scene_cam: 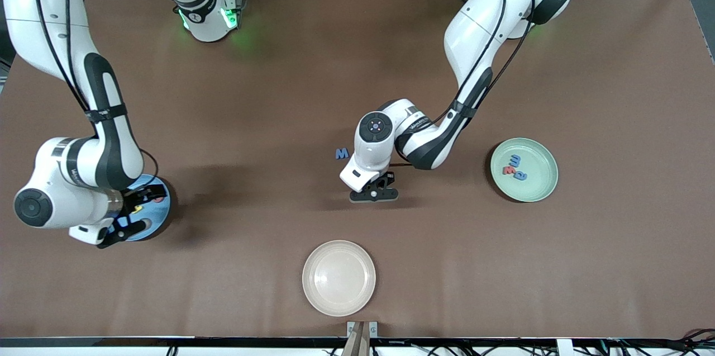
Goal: Sort uppercase to blue plate, lowercase to green plate
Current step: 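Close the left gripper on the yellow h while the right gripper returns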
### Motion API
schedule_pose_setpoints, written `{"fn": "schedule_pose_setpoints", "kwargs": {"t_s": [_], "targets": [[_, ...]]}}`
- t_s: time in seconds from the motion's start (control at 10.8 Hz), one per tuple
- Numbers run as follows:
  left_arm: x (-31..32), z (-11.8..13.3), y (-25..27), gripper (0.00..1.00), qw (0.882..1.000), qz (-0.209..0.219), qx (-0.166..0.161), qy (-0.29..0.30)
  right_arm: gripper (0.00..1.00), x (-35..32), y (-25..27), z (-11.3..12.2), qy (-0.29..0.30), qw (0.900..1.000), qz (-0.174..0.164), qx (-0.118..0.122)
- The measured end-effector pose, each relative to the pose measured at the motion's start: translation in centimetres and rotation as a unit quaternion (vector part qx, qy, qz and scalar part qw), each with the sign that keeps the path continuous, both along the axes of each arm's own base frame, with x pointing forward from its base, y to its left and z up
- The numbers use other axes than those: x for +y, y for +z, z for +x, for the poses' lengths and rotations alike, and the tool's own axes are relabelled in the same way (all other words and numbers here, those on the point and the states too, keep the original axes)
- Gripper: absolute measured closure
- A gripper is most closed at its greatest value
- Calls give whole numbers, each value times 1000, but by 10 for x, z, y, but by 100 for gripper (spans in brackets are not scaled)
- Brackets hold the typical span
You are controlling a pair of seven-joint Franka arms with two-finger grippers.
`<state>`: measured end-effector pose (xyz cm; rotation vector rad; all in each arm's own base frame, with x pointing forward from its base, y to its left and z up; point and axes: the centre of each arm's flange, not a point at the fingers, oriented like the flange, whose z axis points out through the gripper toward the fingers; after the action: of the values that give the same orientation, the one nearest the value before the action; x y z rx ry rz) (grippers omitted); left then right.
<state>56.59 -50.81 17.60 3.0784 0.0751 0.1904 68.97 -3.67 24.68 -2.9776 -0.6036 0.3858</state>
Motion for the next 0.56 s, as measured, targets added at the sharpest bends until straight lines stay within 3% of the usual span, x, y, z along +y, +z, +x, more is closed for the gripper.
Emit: {"fn": "schedule_pose_setpoints", "kwargs": {"t_s": [0.56], "targets": [[1,0,1,74,1000,10,7,2,0,82,7,-5,-52,998,-2,22]]}}
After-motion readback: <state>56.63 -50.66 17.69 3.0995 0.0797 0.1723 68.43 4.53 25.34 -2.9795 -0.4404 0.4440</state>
